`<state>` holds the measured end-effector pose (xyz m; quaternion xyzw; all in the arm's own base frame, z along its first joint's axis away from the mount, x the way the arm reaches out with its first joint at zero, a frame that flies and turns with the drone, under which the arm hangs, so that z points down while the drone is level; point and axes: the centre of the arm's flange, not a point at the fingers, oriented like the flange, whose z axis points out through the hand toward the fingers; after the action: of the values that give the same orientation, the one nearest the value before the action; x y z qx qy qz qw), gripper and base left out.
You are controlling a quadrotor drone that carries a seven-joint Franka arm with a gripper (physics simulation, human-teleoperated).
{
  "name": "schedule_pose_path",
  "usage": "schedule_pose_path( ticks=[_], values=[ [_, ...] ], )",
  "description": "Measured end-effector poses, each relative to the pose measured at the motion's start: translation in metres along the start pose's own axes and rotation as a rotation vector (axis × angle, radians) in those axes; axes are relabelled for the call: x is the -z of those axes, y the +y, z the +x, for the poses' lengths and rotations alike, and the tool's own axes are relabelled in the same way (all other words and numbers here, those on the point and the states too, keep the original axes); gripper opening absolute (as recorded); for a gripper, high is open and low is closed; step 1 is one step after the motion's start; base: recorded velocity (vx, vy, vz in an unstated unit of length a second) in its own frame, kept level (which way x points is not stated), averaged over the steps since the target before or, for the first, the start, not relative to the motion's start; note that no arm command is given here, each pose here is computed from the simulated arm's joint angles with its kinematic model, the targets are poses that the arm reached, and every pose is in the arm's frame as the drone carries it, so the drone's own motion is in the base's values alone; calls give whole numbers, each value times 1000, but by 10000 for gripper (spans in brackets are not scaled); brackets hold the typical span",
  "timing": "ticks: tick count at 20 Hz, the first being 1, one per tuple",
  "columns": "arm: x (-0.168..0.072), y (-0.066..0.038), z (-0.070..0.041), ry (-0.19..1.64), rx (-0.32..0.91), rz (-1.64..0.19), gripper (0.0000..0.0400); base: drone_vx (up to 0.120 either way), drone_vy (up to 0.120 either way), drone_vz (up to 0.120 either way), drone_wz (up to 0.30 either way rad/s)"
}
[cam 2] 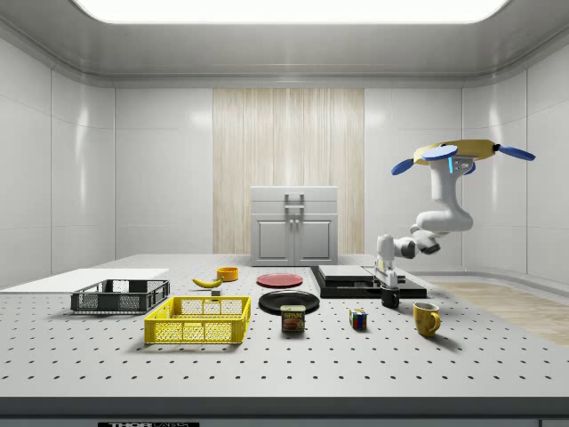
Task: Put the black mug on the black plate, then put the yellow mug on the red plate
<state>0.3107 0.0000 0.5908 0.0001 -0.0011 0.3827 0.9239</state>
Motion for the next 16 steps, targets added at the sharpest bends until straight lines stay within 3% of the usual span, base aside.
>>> schedule_pose_path(
  ticks=[9, 16],
  values=[
    [1, 0, 0, 0, 0, 0, 103, 0, 0, 0, 0],
    [23, 0, 0, 0, 0, 0, 100, 0, 0, 6, 0]
  ],
)
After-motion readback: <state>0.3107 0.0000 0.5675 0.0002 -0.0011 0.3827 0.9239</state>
